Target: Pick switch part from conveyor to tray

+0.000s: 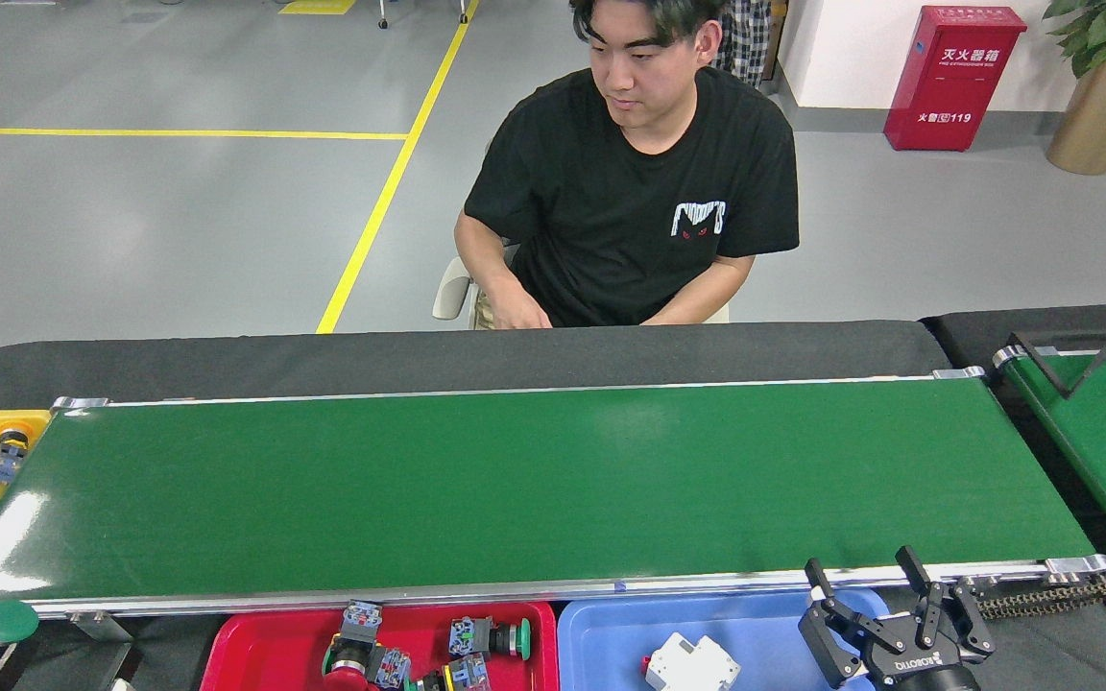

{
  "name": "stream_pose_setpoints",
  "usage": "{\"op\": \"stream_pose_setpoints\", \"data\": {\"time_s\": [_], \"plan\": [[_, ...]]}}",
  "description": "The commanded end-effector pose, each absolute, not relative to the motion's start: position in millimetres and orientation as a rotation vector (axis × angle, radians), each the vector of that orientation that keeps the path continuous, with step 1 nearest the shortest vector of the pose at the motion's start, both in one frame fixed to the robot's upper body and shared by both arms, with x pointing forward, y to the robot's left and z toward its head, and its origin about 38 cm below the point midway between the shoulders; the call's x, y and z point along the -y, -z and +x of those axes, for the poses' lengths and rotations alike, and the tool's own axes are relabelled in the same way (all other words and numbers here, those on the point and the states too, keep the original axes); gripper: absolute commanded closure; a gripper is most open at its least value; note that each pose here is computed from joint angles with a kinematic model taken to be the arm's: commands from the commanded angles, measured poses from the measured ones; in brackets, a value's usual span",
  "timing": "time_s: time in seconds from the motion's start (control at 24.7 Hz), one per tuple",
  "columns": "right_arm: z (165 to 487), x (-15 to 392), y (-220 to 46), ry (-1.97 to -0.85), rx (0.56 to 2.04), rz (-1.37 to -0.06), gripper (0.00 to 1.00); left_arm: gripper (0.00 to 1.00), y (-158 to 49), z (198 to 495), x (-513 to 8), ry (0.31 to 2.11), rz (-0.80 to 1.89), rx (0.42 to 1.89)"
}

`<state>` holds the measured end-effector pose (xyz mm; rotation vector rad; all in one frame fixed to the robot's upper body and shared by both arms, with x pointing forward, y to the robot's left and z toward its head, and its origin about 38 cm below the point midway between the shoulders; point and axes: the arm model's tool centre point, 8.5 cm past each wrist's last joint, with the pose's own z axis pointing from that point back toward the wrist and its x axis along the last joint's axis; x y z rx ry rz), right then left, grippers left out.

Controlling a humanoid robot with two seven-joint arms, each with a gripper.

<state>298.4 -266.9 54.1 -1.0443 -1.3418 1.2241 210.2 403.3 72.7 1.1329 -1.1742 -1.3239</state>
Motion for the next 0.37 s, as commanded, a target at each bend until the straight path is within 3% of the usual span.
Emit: {"op": "stream_pose_setpoints", "data": {"time_s": [0.0,0.2,0.32], "plan": [[300,268,-62,-1.209,1.36,-1.066,0.03,0.0,-79,211,-409,1.308,1.171,1.162],[300,277,-62,-1.199,1.335,-1.084,0.03,0.0,-82,207,-418,1.29,1.195,1.136],[283,281,-49,-1.209,1.293,-1.062,0.03,0.0,-82,207,-418,1.29,1.195,1.136]]}}
